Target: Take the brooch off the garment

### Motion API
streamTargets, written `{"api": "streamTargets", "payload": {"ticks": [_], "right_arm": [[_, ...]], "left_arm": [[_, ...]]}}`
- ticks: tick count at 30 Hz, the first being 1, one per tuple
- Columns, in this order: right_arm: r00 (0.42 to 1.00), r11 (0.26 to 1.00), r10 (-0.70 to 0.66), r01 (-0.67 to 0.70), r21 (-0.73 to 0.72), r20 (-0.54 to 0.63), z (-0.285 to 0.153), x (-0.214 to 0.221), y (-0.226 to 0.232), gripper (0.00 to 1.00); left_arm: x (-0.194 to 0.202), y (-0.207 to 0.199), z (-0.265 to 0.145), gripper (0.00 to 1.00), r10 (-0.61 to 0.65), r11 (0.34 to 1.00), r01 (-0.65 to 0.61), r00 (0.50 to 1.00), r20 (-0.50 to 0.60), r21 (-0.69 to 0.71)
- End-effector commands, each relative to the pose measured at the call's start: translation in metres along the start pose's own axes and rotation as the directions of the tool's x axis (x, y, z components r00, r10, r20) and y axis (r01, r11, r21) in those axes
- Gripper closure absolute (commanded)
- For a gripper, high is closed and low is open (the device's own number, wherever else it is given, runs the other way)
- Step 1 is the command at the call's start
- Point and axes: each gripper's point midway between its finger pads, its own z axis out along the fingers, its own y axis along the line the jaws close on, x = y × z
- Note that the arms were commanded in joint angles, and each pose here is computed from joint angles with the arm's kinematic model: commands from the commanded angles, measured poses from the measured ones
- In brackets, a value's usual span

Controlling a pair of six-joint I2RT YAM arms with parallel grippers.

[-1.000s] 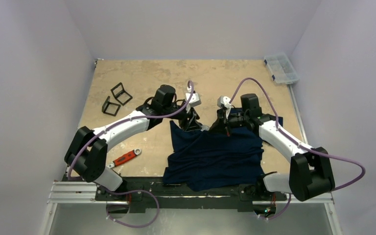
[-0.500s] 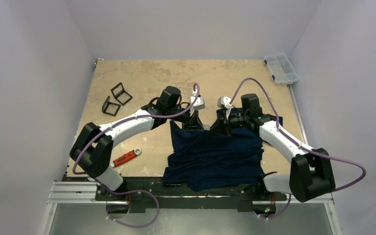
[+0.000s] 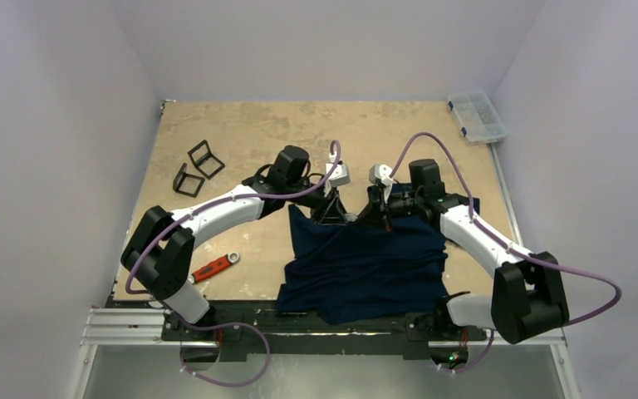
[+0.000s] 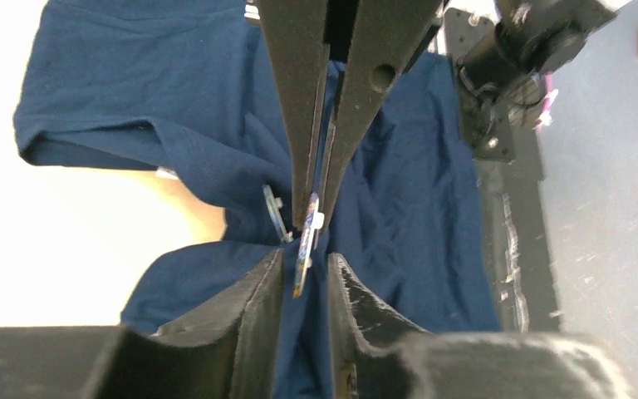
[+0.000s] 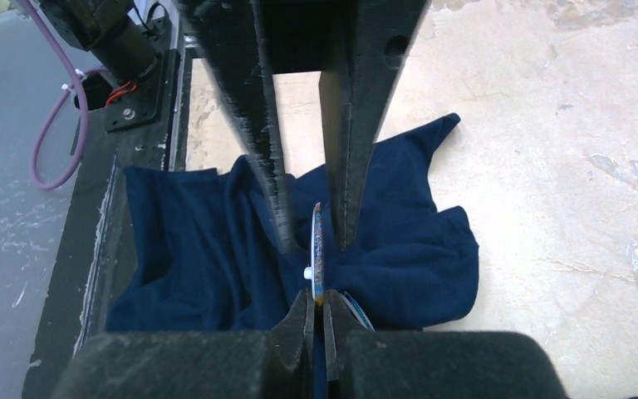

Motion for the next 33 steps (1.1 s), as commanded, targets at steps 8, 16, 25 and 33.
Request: {"api": "streamTargets", "payload": {"ticks": [8, 16, 25, 33], "right_arm": [[0.999, 1.000, -0.022, 0.023, -0.013, 0.040, 0.001, -0.016, 0.001, 1.00], [0.999, 1.000, 0.017, -0.017, -0.004, 0.046, 0.003, -0.017, -0.002, 1.00], [0.999, 1.000, 0.015, -0.015, 0.003, 0.037, 0.003, -0.013, -0.004, 1.00], [0.999, 1.000, 0.002, -0.002, -0.002, 0.042, 0.003, -0.014, -0.002, 1.00]], "left_arm": [[-0.021, 0.005, -0.001, 0.55, 0.066, 0.996, -0.064, 0.997, 0.036, -0.061], [-0.024, 0.012, 0.006, 0.60, 0.064, 0.992, -0.061, 0.997, 0.029, -0.114], [-0.029, 0.015, 0.006, 0.69, -0.012, 0.989, 0.022, 0.997, 0.071, -0.149], [-0.021, 0.030, 0.003, 0.77, -0.052, 0.968, 0.065, 0.997, 0.060, -0.240]]}}
